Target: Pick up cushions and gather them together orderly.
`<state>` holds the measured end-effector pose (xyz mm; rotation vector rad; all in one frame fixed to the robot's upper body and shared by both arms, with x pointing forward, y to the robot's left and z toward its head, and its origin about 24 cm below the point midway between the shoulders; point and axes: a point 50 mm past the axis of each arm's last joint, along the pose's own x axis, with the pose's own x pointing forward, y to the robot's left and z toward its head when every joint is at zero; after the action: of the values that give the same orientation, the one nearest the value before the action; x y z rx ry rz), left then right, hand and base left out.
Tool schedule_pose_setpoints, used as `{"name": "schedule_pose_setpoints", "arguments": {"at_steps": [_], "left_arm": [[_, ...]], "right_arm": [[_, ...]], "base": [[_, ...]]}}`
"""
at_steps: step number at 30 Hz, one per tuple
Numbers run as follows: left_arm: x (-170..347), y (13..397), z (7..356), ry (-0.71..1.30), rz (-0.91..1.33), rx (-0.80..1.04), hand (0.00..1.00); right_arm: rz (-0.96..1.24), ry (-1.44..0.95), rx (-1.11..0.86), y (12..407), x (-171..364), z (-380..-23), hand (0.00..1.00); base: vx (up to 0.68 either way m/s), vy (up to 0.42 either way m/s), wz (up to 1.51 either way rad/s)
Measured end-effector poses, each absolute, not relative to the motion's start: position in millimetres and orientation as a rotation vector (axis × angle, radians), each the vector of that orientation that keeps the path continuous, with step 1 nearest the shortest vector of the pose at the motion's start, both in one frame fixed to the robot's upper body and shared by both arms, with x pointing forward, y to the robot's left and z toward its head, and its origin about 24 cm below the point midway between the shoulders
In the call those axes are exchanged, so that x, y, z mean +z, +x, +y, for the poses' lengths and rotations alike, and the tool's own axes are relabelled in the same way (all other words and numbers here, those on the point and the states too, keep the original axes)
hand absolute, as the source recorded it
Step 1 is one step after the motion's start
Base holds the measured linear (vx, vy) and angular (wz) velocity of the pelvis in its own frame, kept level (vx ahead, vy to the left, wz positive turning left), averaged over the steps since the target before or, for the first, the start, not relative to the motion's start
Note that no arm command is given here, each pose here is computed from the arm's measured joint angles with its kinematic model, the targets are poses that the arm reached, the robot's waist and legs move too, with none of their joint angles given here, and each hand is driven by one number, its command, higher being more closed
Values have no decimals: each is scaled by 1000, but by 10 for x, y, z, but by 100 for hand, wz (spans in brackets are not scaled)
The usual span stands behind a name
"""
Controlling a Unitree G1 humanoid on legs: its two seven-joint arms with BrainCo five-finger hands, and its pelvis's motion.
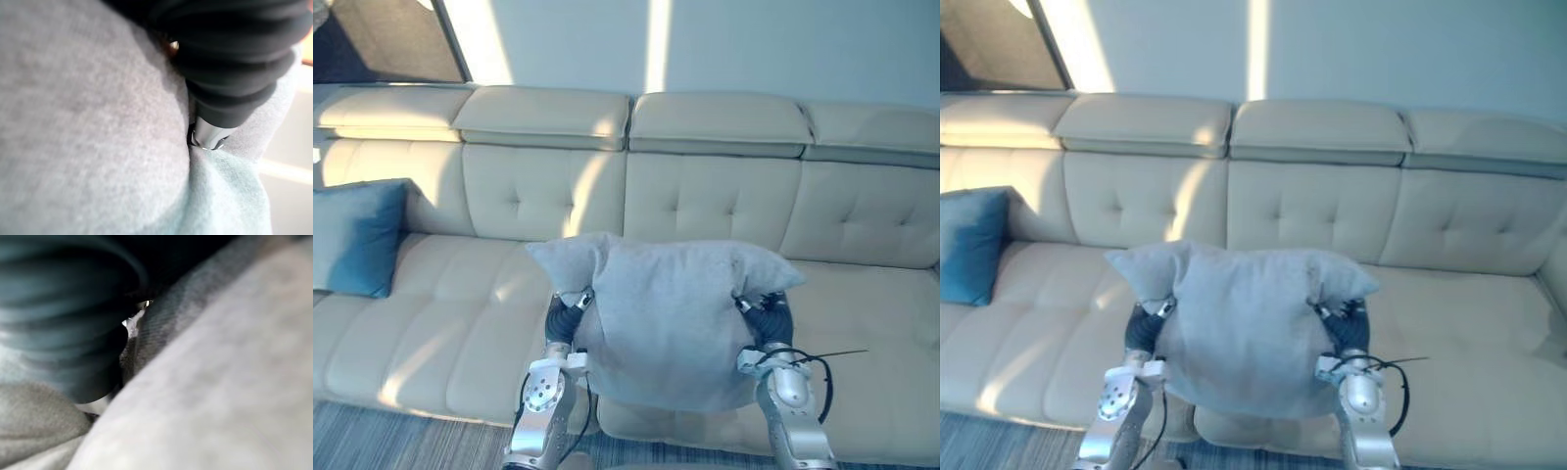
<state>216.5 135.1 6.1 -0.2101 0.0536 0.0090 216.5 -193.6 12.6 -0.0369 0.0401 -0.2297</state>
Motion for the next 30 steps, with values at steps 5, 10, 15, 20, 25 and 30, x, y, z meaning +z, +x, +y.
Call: {"name": "schedule_pose_setpoints", "arguments": {"at_steps": [5, 10, 15, 20, 25, 30], "left_arm": [[39, 2156, 1362, -189, 64, -6, 100], [30, 2156, 1374, -178, 72, -8, 100], [30, 2158, 1381, -172, 71, -6, 100], [2, 2172, 1418, -162, 84, 12, 100], [73, 2252, 1470, -148, 50, 31, 100], [435, 2591, 1508, -127, -100, 58, 100]], "right_arm": [[98, -43, -237, 2170, 7, -1968, 100], [126, -52, -231, 2256, -53, -1977, 100], [127, -57, -231, 2269, -54, -1981, 100], [148, -72, -228, 2324, -81, -1970, 100], [111, -89, -217, 2428, 6, -1928, 100], [-33, -76, -216, 2767, 369, -1838, 100]], "base": [[57, 86, -25], [-19, -22, -17], [-75, -38, -8], [-136, -31, -5], [-155, -5, 6], [-171, -1, 4]]}}
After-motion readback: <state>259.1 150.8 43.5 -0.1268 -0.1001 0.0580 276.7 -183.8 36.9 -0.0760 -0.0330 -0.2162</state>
